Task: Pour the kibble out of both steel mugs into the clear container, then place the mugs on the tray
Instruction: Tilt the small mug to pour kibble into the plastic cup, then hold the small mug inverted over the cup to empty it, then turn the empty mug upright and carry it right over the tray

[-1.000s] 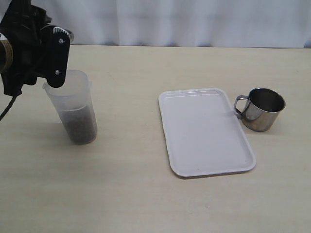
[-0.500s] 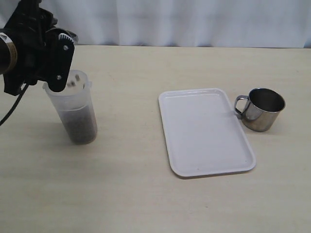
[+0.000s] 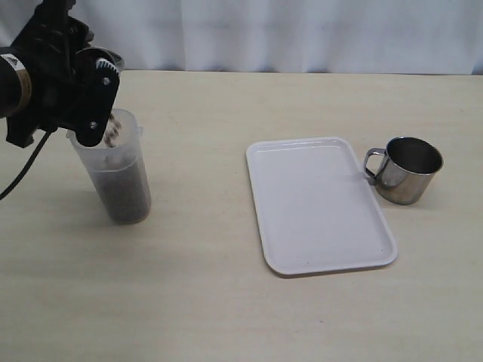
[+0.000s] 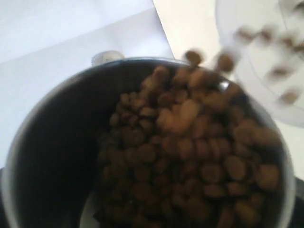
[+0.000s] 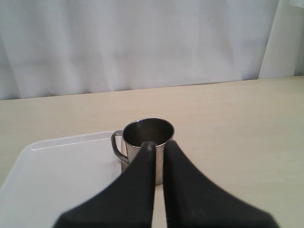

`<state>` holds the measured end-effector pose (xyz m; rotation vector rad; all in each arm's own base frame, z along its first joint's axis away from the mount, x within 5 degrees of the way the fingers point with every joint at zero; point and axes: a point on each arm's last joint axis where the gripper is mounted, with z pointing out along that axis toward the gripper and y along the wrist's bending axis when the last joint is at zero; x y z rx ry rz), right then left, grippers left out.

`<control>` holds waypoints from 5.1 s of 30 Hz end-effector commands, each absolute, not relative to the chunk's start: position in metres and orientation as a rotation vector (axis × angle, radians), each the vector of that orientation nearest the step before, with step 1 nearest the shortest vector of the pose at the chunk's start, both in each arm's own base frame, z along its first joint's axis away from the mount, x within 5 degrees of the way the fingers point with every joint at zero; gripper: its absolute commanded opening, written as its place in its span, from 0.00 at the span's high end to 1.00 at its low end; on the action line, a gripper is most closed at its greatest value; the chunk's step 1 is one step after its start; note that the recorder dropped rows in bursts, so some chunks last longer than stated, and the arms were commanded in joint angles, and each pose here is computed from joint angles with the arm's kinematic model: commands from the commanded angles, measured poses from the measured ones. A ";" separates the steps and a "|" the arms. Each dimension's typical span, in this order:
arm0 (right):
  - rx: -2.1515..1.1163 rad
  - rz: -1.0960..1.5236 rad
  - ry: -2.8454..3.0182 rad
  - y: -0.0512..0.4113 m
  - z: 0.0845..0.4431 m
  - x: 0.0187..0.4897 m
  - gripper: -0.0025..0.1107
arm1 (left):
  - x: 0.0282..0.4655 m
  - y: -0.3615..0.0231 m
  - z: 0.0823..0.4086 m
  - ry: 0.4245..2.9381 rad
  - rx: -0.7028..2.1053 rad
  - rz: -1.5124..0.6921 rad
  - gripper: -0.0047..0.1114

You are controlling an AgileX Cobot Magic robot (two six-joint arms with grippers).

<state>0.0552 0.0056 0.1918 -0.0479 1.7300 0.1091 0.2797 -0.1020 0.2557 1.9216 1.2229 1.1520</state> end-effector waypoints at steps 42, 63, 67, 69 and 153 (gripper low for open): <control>-0.038 0.110 1.733 0.005 0.191 0.055 0.94 | 0.275 -0.112 0.264 1.002 2.036 1.384 0.96; -0.038 0.110 1.733 0.005 0.191 0.055 0.94 | 0.268 -0.122 0.268 0.902 2.089 1.501 0.96; -0.038 0.110 1.733 0.005 0.191 0.055 0.94 | 0.263 -0.131 0.269 0.845 2.109 1.540 0.96; -0.038 0.110 1.733 0.005 0.191 0.055 0.94 | 0.260 -0.135 0.271 0.821 2.114 1.575 0.96; -0.028 0.124 1.733 0.006 0.191 0.055 0.94 | 0.205 -0.122 0.309 1.190 1.540 0.588 0.96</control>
